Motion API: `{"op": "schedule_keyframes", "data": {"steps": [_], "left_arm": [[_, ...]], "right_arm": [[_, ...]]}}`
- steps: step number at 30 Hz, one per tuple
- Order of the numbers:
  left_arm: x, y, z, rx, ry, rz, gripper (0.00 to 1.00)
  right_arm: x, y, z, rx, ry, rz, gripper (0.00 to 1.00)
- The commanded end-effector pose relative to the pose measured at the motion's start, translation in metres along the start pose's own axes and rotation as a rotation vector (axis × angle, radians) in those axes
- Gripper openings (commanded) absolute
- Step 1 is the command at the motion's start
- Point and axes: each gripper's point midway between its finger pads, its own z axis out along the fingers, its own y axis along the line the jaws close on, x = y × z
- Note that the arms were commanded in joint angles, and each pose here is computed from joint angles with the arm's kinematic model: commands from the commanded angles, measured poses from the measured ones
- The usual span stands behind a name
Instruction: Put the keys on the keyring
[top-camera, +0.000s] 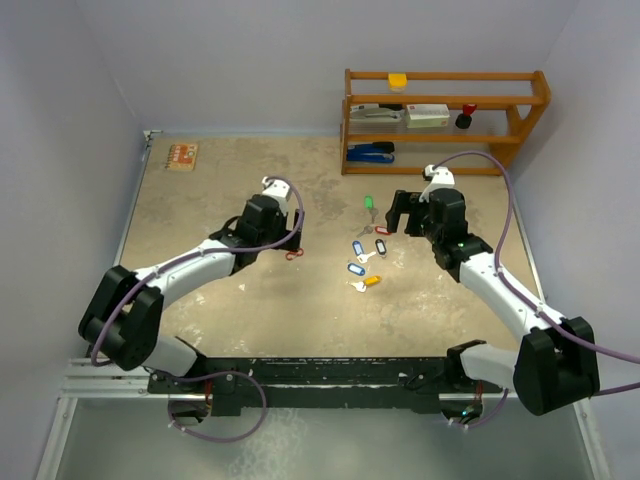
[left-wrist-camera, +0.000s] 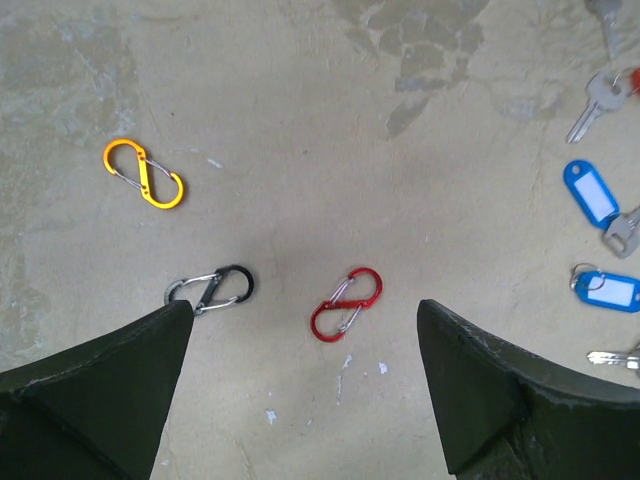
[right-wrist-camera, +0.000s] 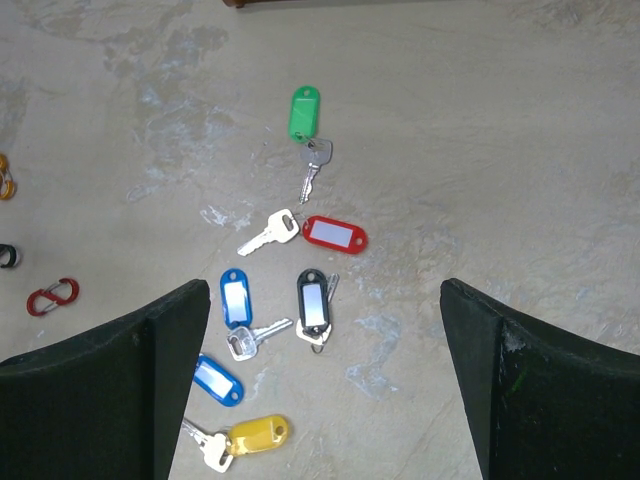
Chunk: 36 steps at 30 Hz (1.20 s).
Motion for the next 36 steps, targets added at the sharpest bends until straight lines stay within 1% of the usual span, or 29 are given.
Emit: {"op": "schedule_keyframes", "data": {"steps": [1,6,11,17,23,36], "left_arm": [[0.001,-0.004,0.006,-0.041,0.009,0.094,0.89],[0.018,-0.024,0.012,-0.018,0.039,0.163,0.86],[0.03,-0.032,0.016,0.005,0.069,0.195,0.78],[0.042,-0.032,0.022,0.006,0.099,0.189,0.76],[0.048,-0.029,0.028,-0.009,0.102,0.186,0.75],[0.057,-0.029,0.038,-0.015,0.104,0.178,0.63]], "right_arm": [[-0.01,0.004,-0.003,-0.025,-0.043,-0.013,1.0],[-0.009,0.003,-0.004,-0.018,-0.041,-0.017,1.0],[-0.009,0.002,-0.004,-0.017,-0.041,-0.017,1.0],[-0.009,0.0,-0.006,-0.009,-0.044,-0.018,1.0],[-0.008,0.0,-0.006,-0.009,-0.043,-0.018,1.0],[-0.008,0.0,-0.008,-0.007,-0.041,-0.018,1.0]]}}
